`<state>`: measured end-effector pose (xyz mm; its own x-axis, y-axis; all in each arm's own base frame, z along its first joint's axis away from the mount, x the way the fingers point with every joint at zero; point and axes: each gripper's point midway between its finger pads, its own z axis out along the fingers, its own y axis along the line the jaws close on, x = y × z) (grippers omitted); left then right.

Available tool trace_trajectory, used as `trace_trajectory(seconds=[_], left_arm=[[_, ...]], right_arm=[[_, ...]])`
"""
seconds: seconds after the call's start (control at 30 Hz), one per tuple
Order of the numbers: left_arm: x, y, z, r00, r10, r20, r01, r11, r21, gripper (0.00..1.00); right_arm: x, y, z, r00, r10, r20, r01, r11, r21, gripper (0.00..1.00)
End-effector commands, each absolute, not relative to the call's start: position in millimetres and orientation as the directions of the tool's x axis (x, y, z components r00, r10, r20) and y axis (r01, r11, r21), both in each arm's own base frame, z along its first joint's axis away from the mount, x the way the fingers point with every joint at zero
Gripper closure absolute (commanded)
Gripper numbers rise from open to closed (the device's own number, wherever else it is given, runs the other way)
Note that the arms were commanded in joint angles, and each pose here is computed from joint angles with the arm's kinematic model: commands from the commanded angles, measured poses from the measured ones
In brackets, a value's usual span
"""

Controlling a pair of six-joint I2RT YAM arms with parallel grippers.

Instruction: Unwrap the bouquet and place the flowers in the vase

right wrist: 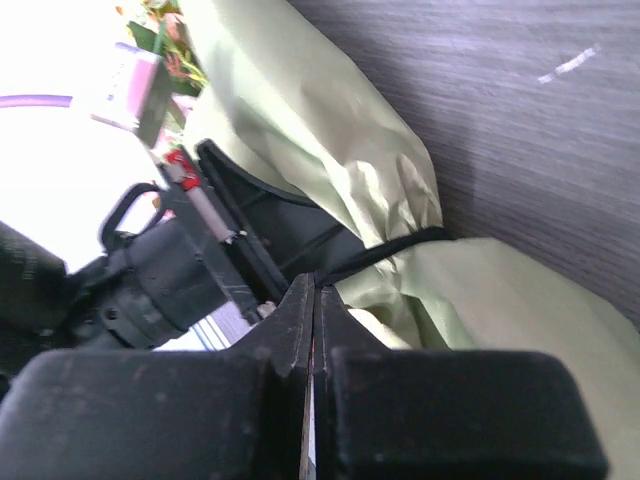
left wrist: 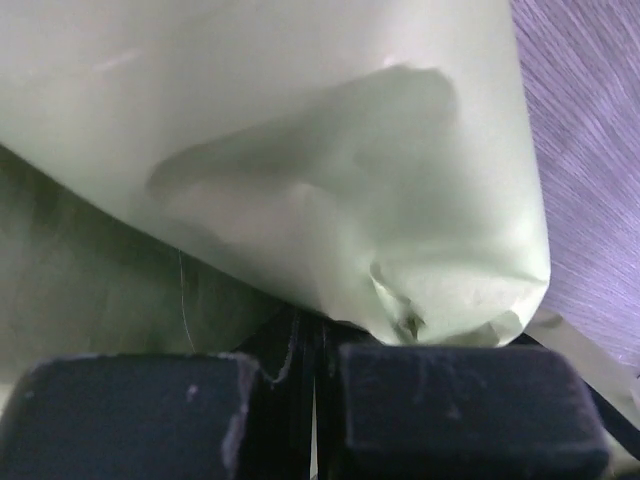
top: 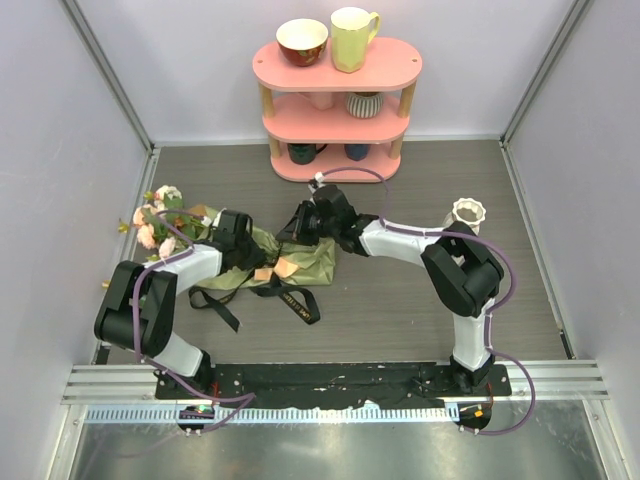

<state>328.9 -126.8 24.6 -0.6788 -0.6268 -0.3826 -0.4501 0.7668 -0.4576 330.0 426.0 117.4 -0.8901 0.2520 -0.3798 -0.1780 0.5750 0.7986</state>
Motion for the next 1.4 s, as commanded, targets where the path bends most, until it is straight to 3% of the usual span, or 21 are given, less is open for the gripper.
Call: trace_trajectory(seconds=[0.0,0.57,0.8,1.13,1.37], left_arm=[[318,-103,4,-0.659,-0.649,-0.381,-0.540,0.760,-0.362,1.00],[318,-104,-7,-0.679,-0.633,-0.371,-0.533,0.773,-0.344,1.00],[316,-105,-11,-0.694,-0.626,-0.355,-0.533,0.779,-0.331,1.00],[316,-107,-6,-0.695,-0.627,-0.352,-0.525,0.777,-0.346,1.00],[315,-108,-2,-0.698,-0.624,-0.351,-0.520,0.779,-0.351,1.00]], right_arm=[[347,441,222,-0.804,0.283,-0.523,-0.361,0.466,0.808,0.99],[394,350,422,-0.487,0.383,-0.785,-0.559,0.554,0.617,0.99],[393,286,549,-0.170,0.438,-0.883,-0.615,0.653,0.442,0.99],[368,169,680,0.346,0.417,-0.841,-0.432,0.866,0.252,0.99],[381,87,709,0.562,0.202,-0.802,-0.072,0.978,0.196,0.99]])
